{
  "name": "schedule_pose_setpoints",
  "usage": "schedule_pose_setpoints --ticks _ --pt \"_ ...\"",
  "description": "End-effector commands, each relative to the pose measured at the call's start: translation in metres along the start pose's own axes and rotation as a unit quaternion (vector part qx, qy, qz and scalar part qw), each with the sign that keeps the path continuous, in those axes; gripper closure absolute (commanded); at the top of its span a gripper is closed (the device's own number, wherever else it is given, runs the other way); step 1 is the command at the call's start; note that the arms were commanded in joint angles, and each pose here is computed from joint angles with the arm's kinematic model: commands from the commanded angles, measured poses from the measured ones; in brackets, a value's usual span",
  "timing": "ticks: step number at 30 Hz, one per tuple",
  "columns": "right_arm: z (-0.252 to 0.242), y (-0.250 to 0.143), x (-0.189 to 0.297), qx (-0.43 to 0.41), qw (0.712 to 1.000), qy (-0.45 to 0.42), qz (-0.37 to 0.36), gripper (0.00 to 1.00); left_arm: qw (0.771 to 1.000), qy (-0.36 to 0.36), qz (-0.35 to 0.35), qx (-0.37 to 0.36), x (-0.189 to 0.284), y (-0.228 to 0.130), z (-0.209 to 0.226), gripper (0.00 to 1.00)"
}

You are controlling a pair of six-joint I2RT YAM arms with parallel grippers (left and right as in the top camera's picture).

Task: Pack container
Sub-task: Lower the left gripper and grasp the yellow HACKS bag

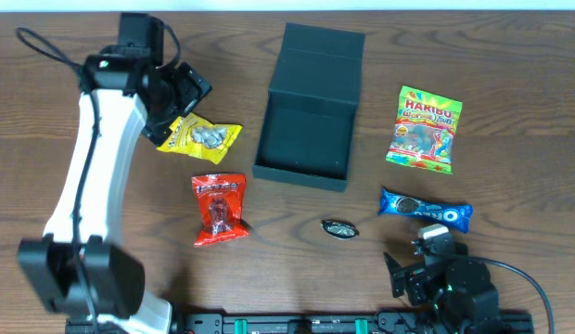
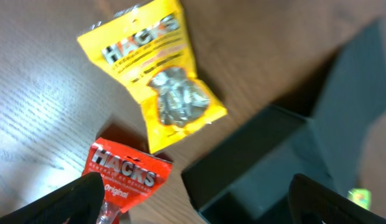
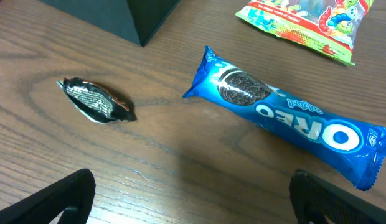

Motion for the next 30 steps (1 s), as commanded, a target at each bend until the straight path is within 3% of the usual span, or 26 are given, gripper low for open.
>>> schedule_pose_setpoints --ticks 1,6,12,26,30 --pt "-0.001 0.001 0.002 0.000 1.000 -0.001 -0.002 0.01 0.998 0.045 0.029 0.034 -0.041 0.007 -0.001 0.05" --pt "-0.001 0.001 0.002 0.000 1.000 -0.001 -0.003 0.01 0.993 0.070 0.080 0.044 -0.096 0.010 -0.003 0.05" --pt "-0.001 0.001 0.002 0.000 1.000 -0.001 -0.003 0.01 0.989 0.097 0.089 0.070 -0.124 0.012 0.001 0.05" --pt "-0.001 0.001 0.002 0.000 1.000 -0.001 -0.003 0.01 0.985 0.146 0.056 0.069 -0.141 0.018 0.012 0.04" --pt "-0.001 0.001 0.002 0.000 1.000 -0.001 -0.002 0.01 0.985 0.153 0.045 0.067 -0.142 0.020 0.014 0.00"
Point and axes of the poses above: each gripper's point midway between its finger pads, its own x axis back along the fingers, its own z axis along the line the jaws close on, y = z × x, the point moved 9 cm from there along x, back along the fingers, and after that the axes turned 11 degrees about x, right-handed, at the moved point
